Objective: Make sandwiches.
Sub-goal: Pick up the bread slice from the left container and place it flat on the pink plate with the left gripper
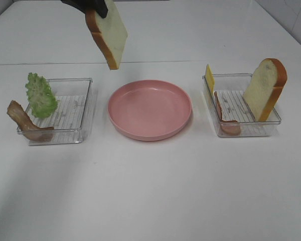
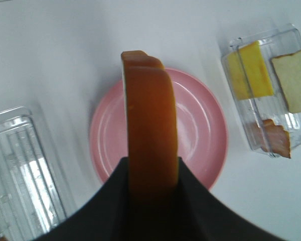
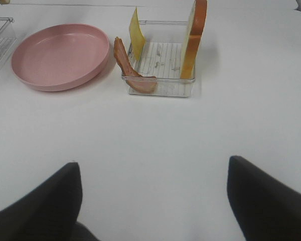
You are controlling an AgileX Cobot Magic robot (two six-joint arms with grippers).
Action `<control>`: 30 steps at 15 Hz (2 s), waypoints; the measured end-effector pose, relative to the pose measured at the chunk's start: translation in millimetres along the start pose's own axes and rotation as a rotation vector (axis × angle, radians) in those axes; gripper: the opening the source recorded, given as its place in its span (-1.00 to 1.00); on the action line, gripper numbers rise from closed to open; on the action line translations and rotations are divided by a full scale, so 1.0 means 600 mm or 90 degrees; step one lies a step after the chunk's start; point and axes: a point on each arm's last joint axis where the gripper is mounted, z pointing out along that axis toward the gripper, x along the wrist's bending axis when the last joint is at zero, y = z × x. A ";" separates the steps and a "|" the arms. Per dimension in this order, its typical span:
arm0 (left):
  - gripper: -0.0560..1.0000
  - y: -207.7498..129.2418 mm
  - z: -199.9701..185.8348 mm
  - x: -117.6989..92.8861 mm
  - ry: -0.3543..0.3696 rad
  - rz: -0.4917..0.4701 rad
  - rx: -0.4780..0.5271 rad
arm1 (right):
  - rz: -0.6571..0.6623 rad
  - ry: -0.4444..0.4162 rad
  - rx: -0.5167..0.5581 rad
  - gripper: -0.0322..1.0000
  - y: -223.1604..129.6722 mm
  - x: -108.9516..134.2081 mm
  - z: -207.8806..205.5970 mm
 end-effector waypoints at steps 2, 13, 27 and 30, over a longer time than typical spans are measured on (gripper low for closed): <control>-0.50 -0.005 0.036 -0.001 -0.047 0.006 0.029 | 0.000 0.000 0.000 0.54 0.000 0.000 0.000; -0.50 -0.057 0.263 0.022 -0.285 -0.103 0.161 | 0.000 0.000 0.000 0.54 0.000 0.000 0.000; 0.19 -0.072 0.291 0.046 -0.229 -0.124 0.192 | 0.000 0.000 0.000 0.54 0.000 0.000 0.000; 0.65 -0.074 0.291 0.055 -0.189 -0.090 0.198 | 0.000 0.000 0.000 0.54 0.000 0.000 0.000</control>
